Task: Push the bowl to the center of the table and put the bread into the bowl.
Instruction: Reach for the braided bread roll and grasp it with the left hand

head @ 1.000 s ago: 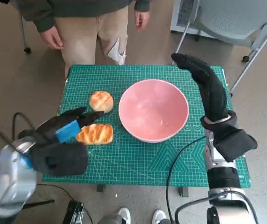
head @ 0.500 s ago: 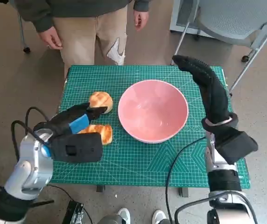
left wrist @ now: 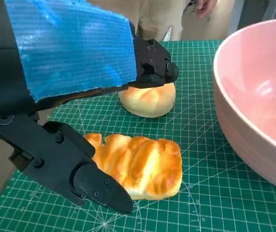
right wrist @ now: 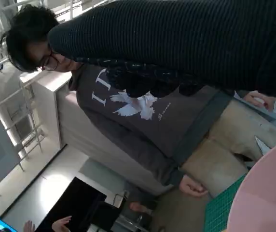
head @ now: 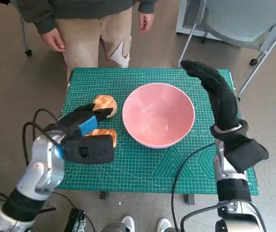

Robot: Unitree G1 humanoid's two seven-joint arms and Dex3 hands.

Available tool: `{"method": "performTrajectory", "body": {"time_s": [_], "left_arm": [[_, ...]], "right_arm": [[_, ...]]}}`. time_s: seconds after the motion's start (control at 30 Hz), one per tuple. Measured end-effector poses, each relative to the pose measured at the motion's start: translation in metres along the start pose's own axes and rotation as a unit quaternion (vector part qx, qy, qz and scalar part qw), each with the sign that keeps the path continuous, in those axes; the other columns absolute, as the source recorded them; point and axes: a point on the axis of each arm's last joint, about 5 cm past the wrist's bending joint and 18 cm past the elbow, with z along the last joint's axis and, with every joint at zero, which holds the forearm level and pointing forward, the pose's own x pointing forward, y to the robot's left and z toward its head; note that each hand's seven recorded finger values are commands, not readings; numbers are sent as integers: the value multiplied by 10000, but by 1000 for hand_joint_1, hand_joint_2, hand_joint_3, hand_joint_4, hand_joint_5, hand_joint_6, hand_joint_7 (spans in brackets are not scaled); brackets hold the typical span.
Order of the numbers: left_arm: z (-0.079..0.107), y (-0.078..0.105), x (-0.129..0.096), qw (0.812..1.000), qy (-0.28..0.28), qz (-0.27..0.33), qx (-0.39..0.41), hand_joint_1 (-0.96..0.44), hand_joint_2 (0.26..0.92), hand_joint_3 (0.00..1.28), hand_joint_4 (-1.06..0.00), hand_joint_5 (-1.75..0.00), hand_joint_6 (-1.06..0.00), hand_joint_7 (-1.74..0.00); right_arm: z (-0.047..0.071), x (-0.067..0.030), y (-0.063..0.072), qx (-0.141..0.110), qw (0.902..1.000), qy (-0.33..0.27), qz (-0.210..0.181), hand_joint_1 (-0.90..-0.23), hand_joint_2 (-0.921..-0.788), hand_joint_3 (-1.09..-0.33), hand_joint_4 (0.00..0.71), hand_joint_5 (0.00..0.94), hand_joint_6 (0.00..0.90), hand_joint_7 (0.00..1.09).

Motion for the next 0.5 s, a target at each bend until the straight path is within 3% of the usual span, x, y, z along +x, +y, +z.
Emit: {"method": "performTrajectory", "body": {"time_s": [0.5], "left_arm": [[-4,-49,169,9990,180,-417,-20,-436,702,7,-110,-7,-277,-4]], "right_arm": [[18,3,-26,-33,10000,6,6,-703,-921,-835,171,0,128,229]]}}
